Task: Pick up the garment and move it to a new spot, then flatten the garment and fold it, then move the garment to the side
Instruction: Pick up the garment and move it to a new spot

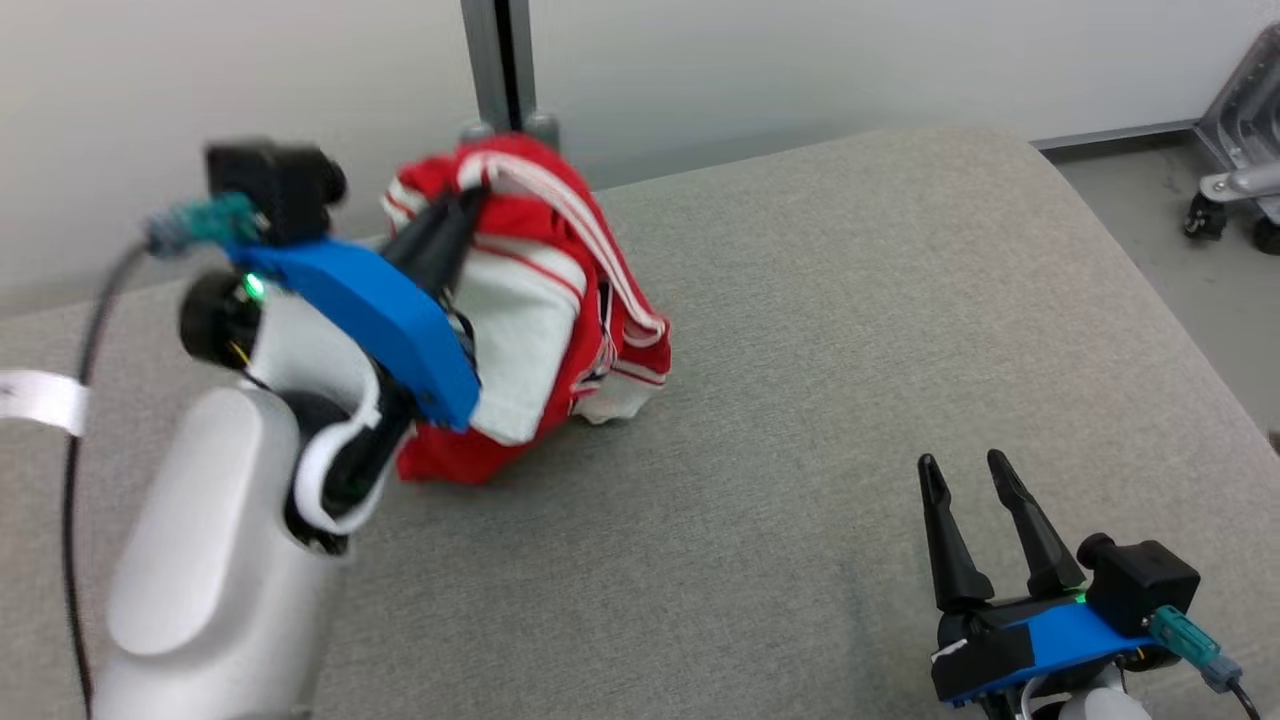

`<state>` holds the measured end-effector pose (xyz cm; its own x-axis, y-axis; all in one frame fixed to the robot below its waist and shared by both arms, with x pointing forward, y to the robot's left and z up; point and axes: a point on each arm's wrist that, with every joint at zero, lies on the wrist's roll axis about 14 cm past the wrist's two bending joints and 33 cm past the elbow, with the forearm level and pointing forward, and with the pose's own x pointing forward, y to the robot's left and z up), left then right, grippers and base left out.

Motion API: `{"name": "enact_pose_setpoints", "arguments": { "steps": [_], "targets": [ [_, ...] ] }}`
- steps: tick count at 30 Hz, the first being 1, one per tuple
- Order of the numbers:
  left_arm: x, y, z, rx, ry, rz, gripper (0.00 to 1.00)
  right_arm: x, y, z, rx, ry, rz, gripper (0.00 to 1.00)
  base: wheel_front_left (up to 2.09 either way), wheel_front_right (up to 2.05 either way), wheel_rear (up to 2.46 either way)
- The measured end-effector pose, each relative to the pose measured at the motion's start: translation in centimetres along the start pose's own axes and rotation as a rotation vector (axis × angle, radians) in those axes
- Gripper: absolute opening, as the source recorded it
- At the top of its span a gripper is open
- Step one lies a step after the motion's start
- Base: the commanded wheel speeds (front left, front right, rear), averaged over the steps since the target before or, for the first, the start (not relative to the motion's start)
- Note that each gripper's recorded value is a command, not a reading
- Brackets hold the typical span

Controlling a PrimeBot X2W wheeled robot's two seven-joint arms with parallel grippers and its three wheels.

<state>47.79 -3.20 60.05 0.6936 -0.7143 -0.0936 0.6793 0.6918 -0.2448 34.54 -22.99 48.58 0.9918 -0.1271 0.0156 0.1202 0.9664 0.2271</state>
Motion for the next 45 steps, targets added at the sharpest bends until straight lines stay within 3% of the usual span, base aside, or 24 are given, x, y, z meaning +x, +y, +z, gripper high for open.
{"name": "enact_pose_setpoints", "arguments": {
  "steps": [6,7,8,9,12,18,27,35,45],
  "targets": [
    [0.8,-0.3,-11.6,-0.021,0.229,0.037,0.0,-0.7,-1.2,0.4,-0.009,-0.007,-0.038,1.0,0.0,0.0,0.0],
    [0.5,-0.5,-14.1,-0.02,0.28,0.043,0.24,-0.9,-1.5,0.5,-0.011,-0.01,-0.048,1.0,0.0,0.0,0.0],
    [0.4,-0.7,-14.7,-0.016,0.286,0.043,0.57,-1.0,-1.6,0.5,-0.011,-0.012,-0.051,1.0,0.0,0.0,0.0],
    [0.4,-1.0,-14.9,0.018,0.279,0.036,1.0,-1.1,-1.7,0.6,-0.011,-0.014,-0.053,1.0,0.0,0.0,0.0],
    [0.0,-2.0,-14.9,0.073,0.231,0.018,1.0,-1.2,-1.5,0.6,-0.02,-0.015,-0.046,1.0,0.0,0.0,0.0],
    [-2.0,-2.1,-11.6,0.044,0.033,0.045,1.0,-0.7,0.3,0.9,-0.026,-0.029,0.016,1.0,0.0,0.0,0.0],
    [-9.3,3.0,-8.0,0.032,-0.234,0.276,1.0,0.2,3.6,0.5,-0.032,-0.022,0.119,1.0,0.0,0.0,0.0],
    [-16.6,7.9,-9.5,0.028,-0.262,0.539,1.0,1.3,5.5,0.0,-0.049,0.001,0.178,1.0,0.0,0.0,0.0],
    [-22.2,10.8,-11.8,0.022,-0.227,0.719,1.0,1.4,5.0,-1.1,-0.049,0.049,0.165,1.0,0.0,0.0,0.0]
  ]
}}
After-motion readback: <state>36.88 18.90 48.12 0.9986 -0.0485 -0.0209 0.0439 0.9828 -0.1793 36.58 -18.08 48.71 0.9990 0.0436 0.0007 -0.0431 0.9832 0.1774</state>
